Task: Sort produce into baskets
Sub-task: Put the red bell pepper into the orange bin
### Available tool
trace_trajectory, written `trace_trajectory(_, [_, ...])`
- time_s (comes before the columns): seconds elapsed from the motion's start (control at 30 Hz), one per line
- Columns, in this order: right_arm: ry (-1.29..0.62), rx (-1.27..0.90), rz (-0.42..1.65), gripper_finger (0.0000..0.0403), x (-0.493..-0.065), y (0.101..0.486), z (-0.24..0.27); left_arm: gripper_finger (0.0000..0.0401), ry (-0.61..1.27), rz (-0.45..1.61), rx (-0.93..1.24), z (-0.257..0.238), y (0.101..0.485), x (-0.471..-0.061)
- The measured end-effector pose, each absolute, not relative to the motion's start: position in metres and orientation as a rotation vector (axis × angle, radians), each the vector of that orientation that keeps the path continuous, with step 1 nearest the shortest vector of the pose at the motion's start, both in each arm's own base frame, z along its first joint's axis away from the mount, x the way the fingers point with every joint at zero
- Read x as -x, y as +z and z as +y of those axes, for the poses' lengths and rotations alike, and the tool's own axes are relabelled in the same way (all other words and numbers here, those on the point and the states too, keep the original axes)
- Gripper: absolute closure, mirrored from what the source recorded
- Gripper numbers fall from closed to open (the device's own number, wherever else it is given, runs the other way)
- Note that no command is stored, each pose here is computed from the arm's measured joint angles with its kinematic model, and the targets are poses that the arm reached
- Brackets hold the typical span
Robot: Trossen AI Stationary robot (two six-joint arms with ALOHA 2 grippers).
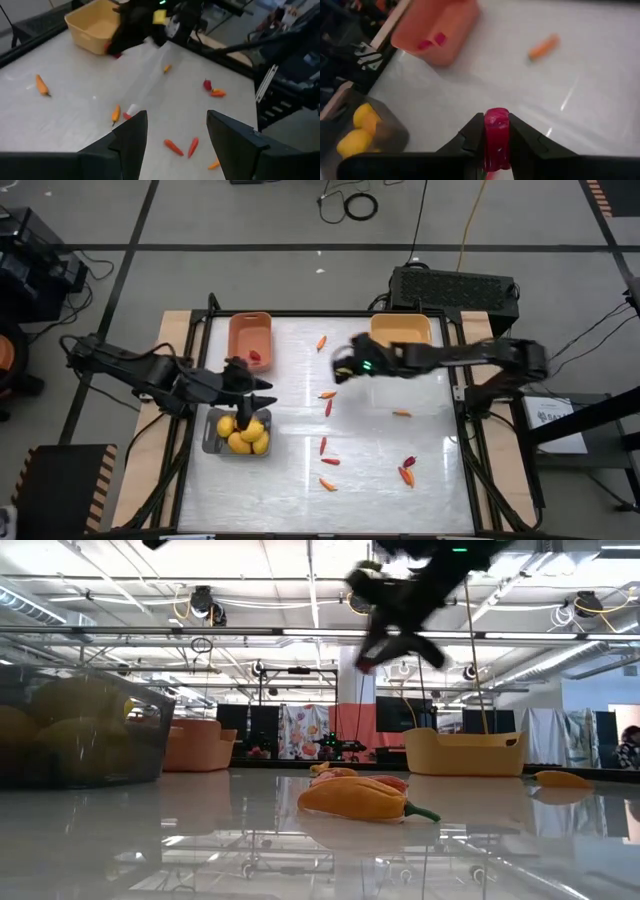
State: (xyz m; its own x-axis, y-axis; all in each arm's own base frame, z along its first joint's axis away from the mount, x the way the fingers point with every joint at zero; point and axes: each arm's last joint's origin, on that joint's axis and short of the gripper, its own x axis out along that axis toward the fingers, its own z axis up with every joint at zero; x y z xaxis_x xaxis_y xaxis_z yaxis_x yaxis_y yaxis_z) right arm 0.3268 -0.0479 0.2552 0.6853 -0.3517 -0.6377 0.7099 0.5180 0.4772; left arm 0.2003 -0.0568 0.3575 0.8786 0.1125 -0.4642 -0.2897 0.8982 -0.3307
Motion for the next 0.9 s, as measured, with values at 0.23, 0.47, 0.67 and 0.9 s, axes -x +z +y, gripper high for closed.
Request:
trace_trajectory(0.23, [-0.582,-0.616,0.471,0.0342,-0.434,0.262,-0.085,0.0189,0.239,0.423,0.388,-0.061,0.362,-0.188])
trace_trajectory(0.47, [-0.459,-0.578,0.444,0.0342,-0.514,0.242,-0.112,0.0189,0.252,0.489,0.396,-0.064,0.356,-0.179])
trace_trajectory(0.67, [-0.379,-0.591,0.444,0.034,-0.55,0.215,-0.118,0.0189,0.246,0.491,0.385,-0.067,0.355,-0.178])
trace_trajectory(0.9, [-0.378,-0.595,0.455,0.0294,-0.556,0.206,-0.12,0.0189,0.256,0.486,0.382,-0.067,0.355,-0.178])
